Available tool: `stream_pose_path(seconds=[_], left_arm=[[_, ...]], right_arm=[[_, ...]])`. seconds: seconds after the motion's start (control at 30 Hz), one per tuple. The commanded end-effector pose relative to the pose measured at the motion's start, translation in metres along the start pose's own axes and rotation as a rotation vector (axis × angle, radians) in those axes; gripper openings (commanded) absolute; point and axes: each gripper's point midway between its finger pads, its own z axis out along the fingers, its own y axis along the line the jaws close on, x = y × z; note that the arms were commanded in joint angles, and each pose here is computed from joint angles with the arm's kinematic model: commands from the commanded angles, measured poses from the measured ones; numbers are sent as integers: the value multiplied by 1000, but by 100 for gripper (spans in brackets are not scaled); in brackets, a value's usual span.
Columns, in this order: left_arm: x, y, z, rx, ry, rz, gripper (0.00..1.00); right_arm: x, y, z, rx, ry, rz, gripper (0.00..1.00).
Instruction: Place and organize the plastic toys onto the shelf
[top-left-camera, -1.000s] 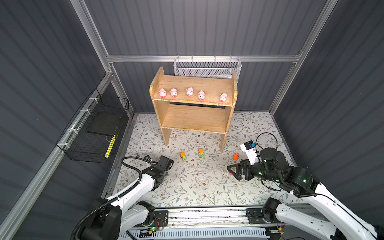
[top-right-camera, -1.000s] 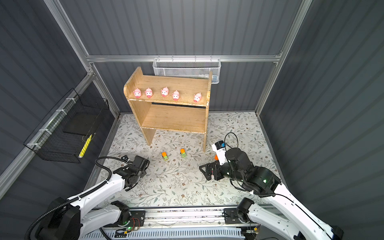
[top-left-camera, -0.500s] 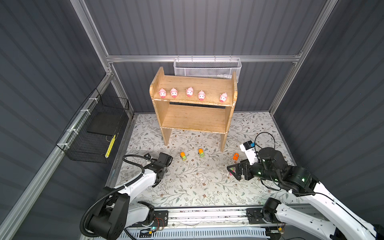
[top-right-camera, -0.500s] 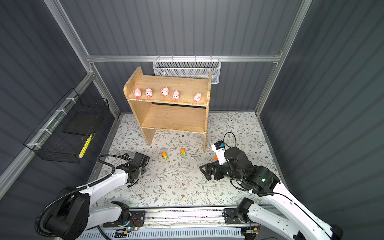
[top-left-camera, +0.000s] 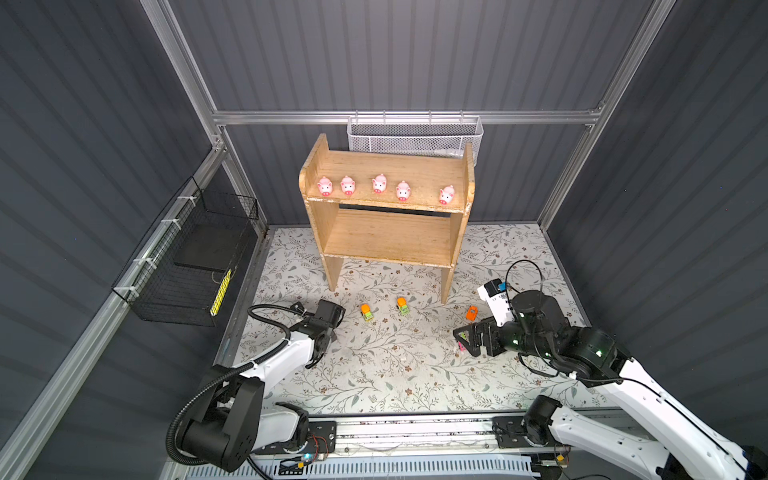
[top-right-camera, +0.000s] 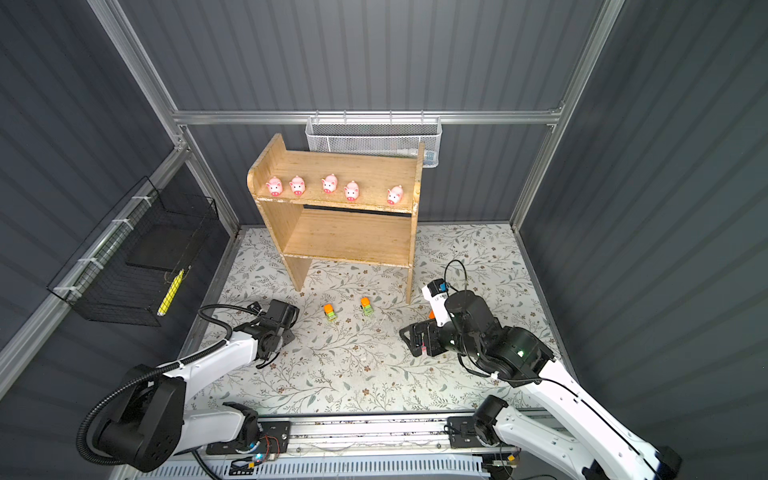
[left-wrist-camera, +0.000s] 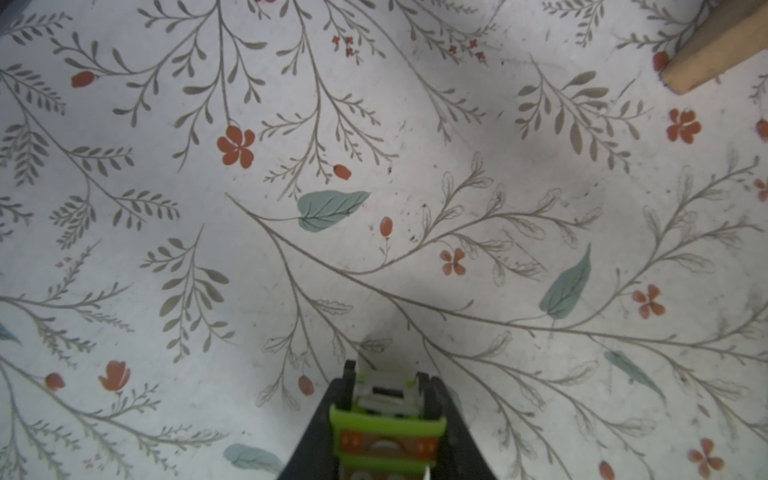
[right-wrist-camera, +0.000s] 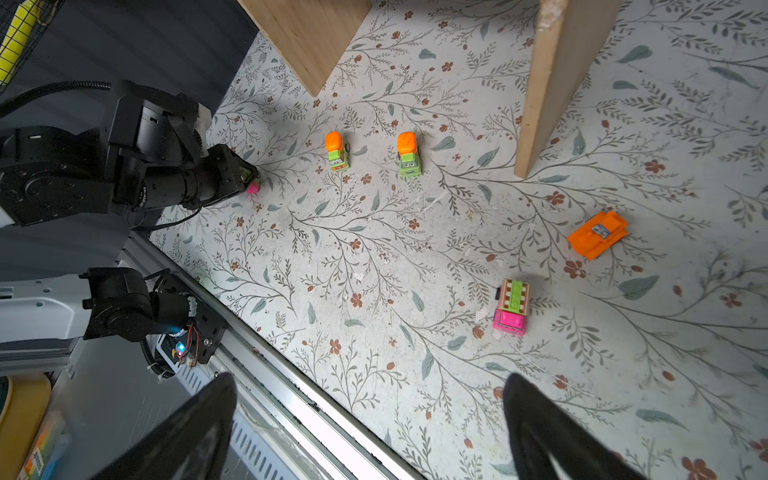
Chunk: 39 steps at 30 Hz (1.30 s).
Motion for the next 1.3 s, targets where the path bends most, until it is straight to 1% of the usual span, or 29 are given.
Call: stream_pose_path(seconds=[0.0, 0.1, 0.2, 0.37, 0.57, 0.63, 0.73, 0.83, 0.97, 1.17, 1.27], left_arm=[[-3, -4, -9, 3, 38, 32, 23], [-4, -8, -20, 15, 81, 56, 22], [0, -10, -33, 21, 156, 102, 22], [21, -11, -56, 83, 293, 135, 21], [46, -7, -74, 98, 381, 201, 22], [55, -9, -75, 105, 406, 215, 22], [70, -23, -72, 156, 466, 224, 23], [84, -33, -66, 155, 508, 264, 23], [93, -41, -60, 151, 542, 306, 24], [100, -43, -49, 131, 572, 349, 29], [100, -47, -47, 138, 569, 354, 35]], right_arm=[[-6, 5, -6, -20, -19, -7, 99], [-7, 6, -8, -28, -27, -3, 99], [-7, 7, -11, -38, -32, 0, 99], [-3, 7, -13, -46, -33, 6, 99], [1, 8, -15, -63, -35, 14, 99], [2, 9, -16, -69, -36, 14, 99], [2, 8, -18, -66, -39, 12, 99], [2, 7, -20, -61, -38, 12, 99], [3, 6, -21, -57, -38, 14, 99], [2, 6, -17, -51, -31, 13, 99], [0, 7, -15, -48, -26, 7, 99]])
